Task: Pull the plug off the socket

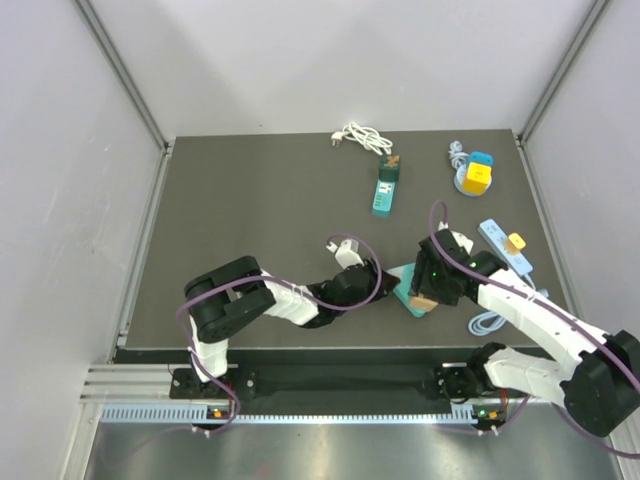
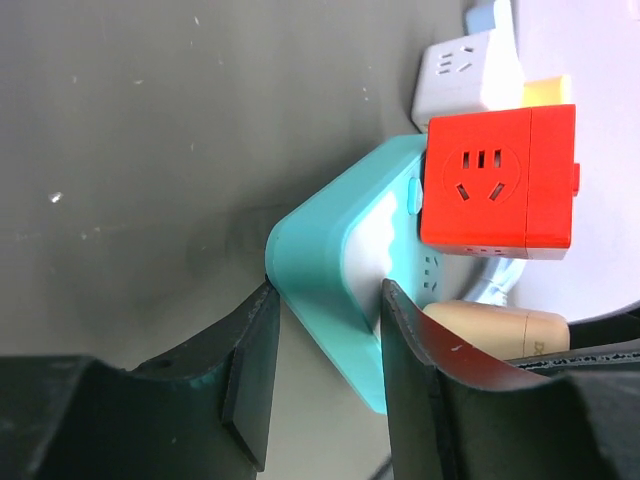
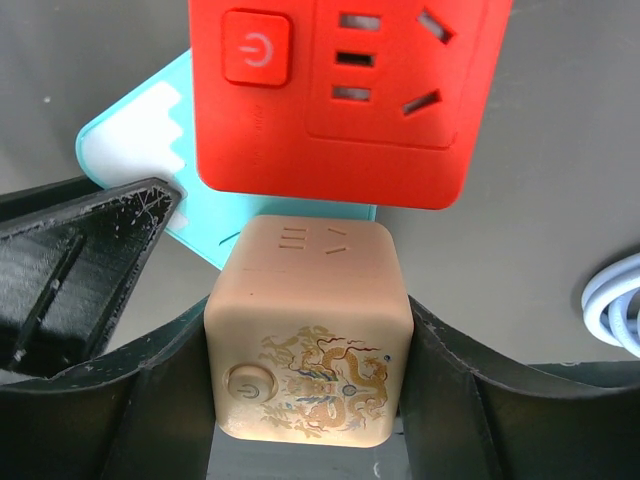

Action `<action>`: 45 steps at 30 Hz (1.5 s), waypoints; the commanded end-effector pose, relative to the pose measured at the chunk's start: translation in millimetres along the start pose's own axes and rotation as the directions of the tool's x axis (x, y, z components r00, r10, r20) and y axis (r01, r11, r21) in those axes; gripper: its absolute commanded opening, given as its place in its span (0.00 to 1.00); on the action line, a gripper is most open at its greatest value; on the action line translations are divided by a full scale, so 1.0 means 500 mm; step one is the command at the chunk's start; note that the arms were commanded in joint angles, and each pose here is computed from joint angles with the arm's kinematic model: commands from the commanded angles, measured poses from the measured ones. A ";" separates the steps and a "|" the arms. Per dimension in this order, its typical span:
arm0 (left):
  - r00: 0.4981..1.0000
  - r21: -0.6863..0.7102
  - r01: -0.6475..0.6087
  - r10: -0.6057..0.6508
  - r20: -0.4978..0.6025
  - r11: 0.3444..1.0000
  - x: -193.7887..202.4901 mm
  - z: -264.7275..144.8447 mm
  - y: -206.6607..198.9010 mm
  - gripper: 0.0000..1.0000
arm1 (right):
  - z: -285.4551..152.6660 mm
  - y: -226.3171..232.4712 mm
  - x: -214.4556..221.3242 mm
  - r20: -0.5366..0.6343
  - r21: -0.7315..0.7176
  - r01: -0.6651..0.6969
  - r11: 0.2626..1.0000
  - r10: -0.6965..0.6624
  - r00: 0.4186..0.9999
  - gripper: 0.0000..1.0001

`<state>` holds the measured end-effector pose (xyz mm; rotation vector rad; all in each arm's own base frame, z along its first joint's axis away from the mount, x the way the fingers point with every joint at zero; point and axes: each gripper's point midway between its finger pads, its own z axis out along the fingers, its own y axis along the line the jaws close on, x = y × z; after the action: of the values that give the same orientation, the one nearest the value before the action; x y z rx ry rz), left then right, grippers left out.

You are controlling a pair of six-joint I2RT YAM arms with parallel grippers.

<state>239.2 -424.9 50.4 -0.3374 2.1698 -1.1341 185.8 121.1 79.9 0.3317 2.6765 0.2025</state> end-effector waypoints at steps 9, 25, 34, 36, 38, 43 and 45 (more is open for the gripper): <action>0.853 -0.519 -0.495 0.505 -0.134 0.697 0.012 -0.060 0.285 0.00 | -0.067 0.073 -0.086 0.051 -0.178 0.054 0.983 -0.045 0.998 0.00; 0.872 -0.205 -0.487 0.458 -0.172 0.849 0.057 -0.041 0.156 0.00 | -0.037 0.051 -0.039 -0.024 -0.218 0.054 0.974 -0.061 0.998 0.00; 0.916 -0.026 -0.374 0.365 -0.168 0.927 0.047 -0.072 0.039 0.73 | -0.018 0.031 -0.013 -0.005 -0.228 0.054 0.972 -0.057 0.998 0.00; 0.917 -0.004 -0.363 0.356 -0.179 0.932 0.049 -0.075 0.025 0.76 | -0.016 0.027 -0.011 -0.002 -0.223 0.053 0.973 -0.055 0.998 0.00; 0.921 0.039 -0.334 0.335 -0.200 0.942 0.057 -0.079 0.007 0.82 | -0.012 0.025 -0.009 0.001 -0.221 0.054 0.974 -0.056 0.998 0.00; 0.949 0.105 -0.176 0.197 -0.247 0.979 0.083 -0.081 0.001 0.86 | -0.011 0.030 -0.010 0.016 -0.242 0.049 0.969 -0.046 0.999 0.00; 0.958 0.129 -0.109 0.139 -0.252 0.986 0.086 -0.078 -0.004 0.86 | -0.012 0.038 -0.012 0.020 -0.261 0.046 0.964 -0.042 0.999 0.00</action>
<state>192.2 -417.5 50.4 0.0603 2.2789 -1.1371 173.9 120.2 71.3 0.2123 2.7123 0.4096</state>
